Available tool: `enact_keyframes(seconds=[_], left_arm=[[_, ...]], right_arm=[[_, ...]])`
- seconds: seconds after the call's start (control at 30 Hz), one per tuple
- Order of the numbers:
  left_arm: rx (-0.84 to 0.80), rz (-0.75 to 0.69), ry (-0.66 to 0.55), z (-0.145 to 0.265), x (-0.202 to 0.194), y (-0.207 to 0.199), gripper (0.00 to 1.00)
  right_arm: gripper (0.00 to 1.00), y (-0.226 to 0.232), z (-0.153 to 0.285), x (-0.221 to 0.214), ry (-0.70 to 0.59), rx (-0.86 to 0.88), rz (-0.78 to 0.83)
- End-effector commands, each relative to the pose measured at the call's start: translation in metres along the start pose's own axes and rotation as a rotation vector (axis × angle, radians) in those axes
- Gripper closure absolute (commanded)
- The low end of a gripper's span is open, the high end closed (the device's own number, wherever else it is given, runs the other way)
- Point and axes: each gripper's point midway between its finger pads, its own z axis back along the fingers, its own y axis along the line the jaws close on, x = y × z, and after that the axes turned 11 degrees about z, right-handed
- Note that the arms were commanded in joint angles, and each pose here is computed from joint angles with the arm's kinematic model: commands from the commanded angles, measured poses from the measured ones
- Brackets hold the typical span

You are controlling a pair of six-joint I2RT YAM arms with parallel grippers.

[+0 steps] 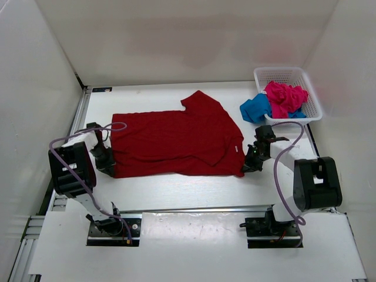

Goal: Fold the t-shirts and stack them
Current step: Fold the flattened tshirt in 1/3 of the way

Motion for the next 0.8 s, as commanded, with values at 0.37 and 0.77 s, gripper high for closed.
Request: enact_keyframes(seconds=[0.37,0.77], left_arm=[[0.349,0.061,-0.109,0.039,-0.035,0.08,0.81],[0.516,0.014,-0.528,0.115,0.033,0.072,0.36]], right_arm=[[1.0,-0.009,0.033,-0.092,0.055,0.024,-0.142],[0.91,-0.018,0.013,-0.125,0.085,0.033,-0.199]])
